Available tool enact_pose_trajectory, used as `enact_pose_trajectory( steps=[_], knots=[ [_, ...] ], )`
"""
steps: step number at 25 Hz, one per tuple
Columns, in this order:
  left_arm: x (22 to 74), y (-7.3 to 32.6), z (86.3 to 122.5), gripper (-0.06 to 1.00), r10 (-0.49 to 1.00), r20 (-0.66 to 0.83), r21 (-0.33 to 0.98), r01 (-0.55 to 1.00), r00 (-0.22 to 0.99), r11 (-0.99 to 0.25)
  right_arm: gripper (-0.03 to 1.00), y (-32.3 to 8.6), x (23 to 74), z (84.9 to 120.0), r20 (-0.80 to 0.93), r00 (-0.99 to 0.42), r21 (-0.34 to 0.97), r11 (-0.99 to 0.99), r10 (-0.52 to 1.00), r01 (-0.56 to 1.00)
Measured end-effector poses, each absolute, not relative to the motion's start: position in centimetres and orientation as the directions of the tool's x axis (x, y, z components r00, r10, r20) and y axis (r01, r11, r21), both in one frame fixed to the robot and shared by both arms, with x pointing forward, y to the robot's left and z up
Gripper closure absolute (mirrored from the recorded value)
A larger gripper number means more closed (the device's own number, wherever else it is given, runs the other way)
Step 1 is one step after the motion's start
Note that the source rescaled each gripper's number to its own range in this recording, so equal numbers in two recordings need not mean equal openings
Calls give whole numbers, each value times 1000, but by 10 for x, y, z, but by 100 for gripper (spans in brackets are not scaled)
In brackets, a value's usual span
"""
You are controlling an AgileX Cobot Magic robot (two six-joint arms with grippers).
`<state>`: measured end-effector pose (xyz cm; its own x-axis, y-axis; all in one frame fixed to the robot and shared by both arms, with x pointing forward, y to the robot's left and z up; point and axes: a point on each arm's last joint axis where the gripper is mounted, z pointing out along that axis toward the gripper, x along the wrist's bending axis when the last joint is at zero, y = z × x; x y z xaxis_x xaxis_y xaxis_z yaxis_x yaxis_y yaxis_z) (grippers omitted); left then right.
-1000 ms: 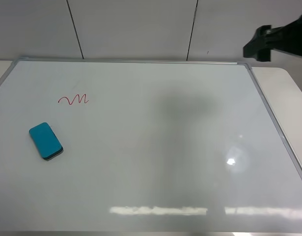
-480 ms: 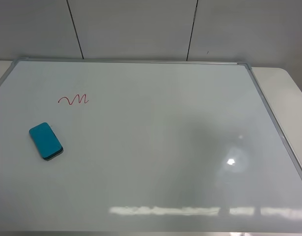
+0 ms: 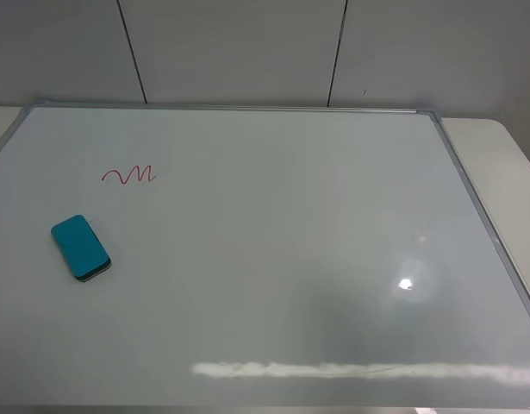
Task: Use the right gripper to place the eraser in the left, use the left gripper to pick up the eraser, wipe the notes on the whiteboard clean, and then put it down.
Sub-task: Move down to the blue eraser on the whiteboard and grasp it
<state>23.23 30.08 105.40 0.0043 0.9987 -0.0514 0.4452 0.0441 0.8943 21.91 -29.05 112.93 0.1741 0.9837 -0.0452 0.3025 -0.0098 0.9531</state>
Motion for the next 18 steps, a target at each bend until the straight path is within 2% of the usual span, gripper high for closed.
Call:
enact_pose_trajectory(
  steps=[8, 12, 18],
  knots=[
    [232, 301, 1054, -6, 999, -51, 894, 445, 4, 44, -3, -279, 191, 1115, -118, 99, 950, 83, 988, 300],
    [232, 301, 1054, -6, 999, -51, 894, 445, 4, 44, -3, -278, 197, 1108, -103, 73, 943, 74, 992, 324],
    [232, 301, 1054, -6, 999, -51, 894, 445, 4, 44, -3, -283, 220, 1072, -85, -18, 898, 84, 996, 432]
  ],
)
